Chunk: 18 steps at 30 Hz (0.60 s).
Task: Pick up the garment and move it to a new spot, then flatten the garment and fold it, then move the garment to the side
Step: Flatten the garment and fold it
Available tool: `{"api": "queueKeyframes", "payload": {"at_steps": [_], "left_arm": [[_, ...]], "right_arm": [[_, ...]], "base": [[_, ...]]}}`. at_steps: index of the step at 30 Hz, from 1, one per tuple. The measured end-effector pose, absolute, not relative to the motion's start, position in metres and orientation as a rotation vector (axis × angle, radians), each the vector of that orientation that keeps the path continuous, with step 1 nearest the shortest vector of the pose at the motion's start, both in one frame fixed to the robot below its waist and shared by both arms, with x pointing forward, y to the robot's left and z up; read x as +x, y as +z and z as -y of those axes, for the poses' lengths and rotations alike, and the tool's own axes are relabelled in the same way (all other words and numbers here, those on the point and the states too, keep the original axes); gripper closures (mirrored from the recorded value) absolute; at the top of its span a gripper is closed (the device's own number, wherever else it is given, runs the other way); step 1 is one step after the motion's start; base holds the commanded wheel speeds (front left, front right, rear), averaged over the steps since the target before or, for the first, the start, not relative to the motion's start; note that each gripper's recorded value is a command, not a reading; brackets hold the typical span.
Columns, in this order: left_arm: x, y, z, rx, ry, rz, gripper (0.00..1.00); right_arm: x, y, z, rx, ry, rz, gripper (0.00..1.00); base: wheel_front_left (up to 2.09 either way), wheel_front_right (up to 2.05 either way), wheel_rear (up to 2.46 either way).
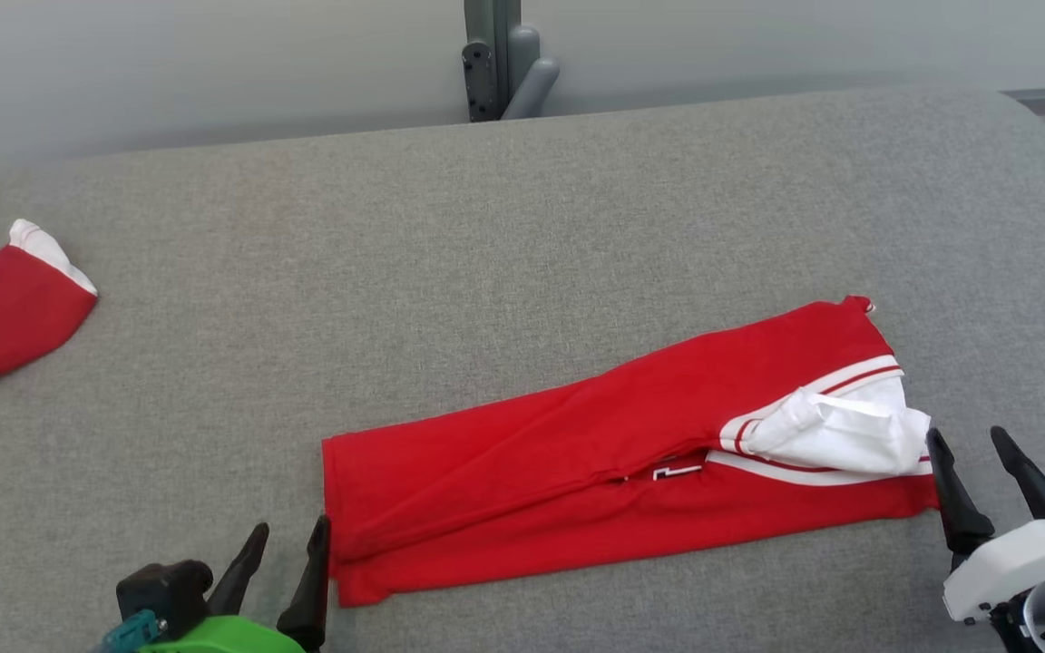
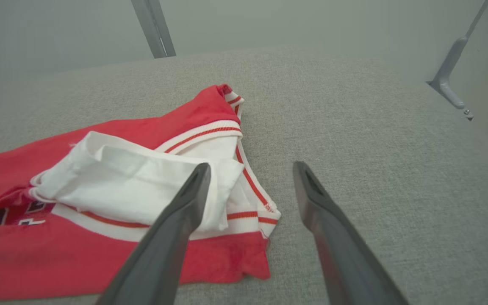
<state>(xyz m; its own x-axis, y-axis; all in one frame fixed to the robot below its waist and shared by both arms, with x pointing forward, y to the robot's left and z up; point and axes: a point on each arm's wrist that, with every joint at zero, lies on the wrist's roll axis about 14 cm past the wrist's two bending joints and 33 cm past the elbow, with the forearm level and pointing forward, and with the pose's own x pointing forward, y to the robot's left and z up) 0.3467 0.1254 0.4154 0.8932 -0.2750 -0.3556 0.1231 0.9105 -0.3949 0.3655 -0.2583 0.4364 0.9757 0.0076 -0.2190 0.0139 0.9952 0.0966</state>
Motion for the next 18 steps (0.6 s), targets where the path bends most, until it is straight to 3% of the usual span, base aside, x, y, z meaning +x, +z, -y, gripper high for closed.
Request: {"api": "queueKeyframes", "payload": {"at_steps": [11,18], "left_arm": [[0.330,0.455,-0.139,-0.243,-0.162,-0.186,0.00],[0.320,0.468,-0.147,-0.265,-0.117,-0.103,0.00]], "right_arm": [[0.342,0.467,0.266,0.075,-0.062,-0.079,0.00],[0.330,0.462,0.261,0.032,-0.065,-0.079,0.00]], "base": [[0.00,0.00,0.00],[0.00,0.00,0.00]]}}
